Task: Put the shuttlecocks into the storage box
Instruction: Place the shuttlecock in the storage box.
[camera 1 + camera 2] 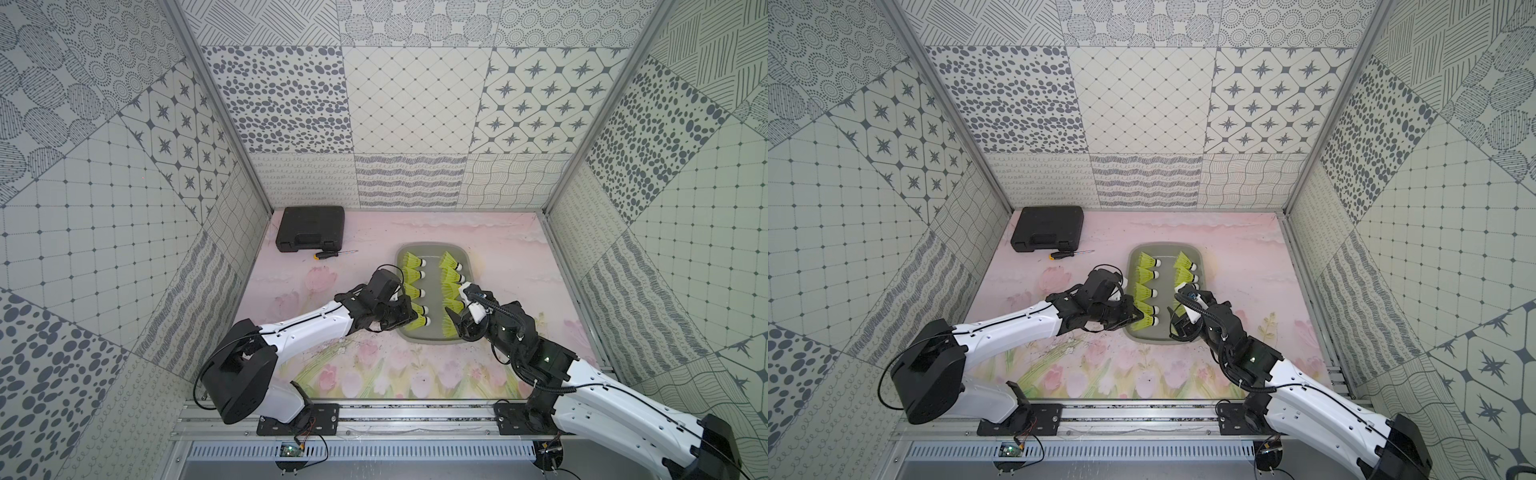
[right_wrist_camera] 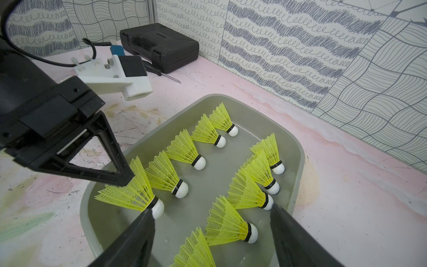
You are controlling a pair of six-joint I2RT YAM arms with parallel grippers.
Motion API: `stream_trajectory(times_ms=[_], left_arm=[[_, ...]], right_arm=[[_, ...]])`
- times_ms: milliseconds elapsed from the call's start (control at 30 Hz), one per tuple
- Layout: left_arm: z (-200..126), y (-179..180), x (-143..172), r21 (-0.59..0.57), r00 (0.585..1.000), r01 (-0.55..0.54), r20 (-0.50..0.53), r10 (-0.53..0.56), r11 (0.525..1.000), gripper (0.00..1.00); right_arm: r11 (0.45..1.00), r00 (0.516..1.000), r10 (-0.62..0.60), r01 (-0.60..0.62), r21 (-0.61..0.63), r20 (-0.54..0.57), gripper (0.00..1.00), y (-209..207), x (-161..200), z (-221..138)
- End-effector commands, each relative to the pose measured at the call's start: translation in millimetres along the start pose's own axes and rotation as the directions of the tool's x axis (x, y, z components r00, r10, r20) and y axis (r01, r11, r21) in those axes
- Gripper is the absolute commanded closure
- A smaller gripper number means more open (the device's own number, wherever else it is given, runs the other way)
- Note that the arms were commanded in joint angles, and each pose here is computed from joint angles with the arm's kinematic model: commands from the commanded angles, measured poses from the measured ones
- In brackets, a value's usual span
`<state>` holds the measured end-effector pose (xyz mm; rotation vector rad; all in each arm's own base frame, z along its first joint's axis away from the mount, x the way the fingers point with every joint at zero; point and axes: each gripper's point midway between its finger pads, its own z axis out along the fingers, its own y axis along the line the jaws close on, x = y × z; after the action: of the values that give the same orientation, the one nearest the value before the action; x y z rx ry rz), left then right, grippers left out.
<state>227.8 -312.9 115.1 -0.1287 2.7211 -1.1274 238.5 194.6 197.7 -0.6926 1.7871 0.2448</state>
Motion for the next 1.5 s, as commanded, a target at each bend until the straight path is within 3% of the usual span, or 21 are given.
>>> stream_trajectory(times_ms=[0, 1133, 1467], left_arm=[[3, -7, -3, 0.024, 1.000, -0.005, 0.018, 0.004, 1.000, 1.00], [25, 18, 6, -0.075, 1.000, -0.003, -0.002, 0.003, 0.997, 1.00], [27, 26, 8, -0.106, 1.000, 0.004, 0.004, -0.004, 0.994, 0.89]], right_arm=[[1.000, 1.000, 0.015, -0.015, 0.003, 0.026, 0.18, 0, -4, 1], [1.000, 1.000, 0.012, -0.012, 0.007, 0.004, 0.16, 0, 3, 2], [1.000, 1.000, 0.010, -0.010, 0.009, 0.001, 0.16, -1, 4, 1]])
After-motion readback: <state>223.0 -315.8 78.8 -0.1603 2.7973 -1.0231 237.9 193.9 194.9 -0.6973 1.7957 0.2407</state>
